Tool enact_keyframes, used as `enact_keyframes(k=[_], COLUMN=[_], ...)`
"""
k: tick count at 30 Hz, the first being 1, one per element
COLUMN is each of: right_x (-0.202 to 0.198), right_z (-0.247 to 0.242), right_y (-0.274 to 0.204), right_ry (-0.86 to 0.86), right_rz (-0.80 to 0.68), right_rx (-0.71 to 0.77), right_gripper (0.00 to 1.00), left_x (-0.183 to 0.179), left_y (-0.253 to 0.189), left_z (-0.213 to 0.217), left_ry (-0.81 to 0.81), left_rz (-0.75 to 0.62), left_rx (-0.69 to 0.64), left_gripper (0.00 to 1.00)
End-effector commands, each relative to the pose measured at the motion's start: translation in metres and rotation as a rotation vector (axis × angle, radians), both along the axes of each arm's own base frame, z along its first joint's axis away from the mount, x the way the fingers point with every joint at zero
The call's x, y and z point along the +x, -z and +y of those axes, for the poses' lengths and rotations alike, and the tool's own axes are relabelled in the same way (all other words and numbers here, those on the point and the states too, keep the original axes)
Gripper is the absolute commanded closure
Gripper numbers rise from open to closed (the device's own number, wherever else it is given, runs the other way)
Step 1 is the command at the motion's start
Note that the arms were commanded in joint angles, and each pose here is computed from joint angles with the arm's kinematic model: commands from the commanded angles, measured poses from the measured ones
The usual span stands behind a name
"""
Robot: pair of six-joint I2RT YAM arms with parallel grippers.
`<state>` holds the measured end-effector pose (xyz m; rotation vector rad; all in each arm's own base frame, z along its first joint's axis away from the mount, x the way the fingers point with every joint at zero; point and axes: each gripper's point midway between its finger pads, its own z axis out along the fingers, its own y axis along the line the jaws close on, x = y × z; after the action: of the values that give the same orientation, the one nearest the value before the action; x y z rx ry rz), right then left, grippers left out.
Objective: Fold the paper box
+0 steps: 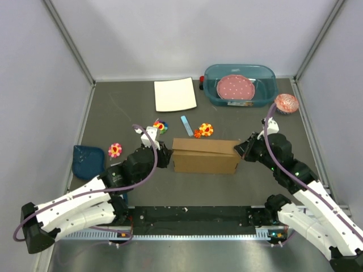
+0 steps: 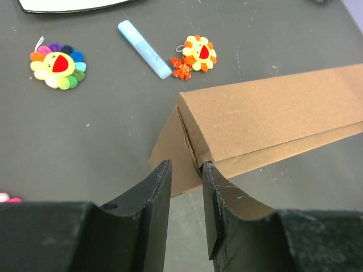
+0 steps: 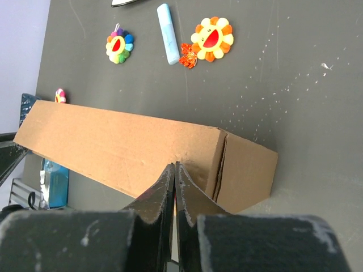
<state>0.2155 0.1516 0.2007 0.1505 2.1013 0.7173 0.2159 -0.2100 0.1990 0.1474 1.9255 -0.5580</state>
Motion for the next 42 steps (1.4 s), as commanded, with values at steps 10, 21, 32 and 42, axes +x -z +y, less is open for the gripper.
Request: enact_keyframes(k=[10,21,32,42], right_x=[-0.010,-0.011,-0.016,-0.016], right_z=[-0.011,-0.010,-0.009,-0.004], right_y=[0.039,0.036,0.039,0.028], right_ry=[0.016,0.001,-0.010,-0.031], right_rz=[0.104,0.092,0.096,0.083], right_rx=[-0.098,-0.095,-0.081,-0.058], right_gripper=[1.00,1.00,1.00,1.00], left_x=[-0.012,-0.004,0.012,0.009], left_y=[0.003,-0.114,-0.116,0.045], left_z=[0.037,0.042,-0.034,-0.027], left_ry=[-0.013,-0.078,0.189,0.156], left_rz=[0.028,-0.274,-0.192,0.163], left_rx=[0.195,-0.260,-0.358,-0.290], left_gripper=[0.58,0.79,1.00,1.00])
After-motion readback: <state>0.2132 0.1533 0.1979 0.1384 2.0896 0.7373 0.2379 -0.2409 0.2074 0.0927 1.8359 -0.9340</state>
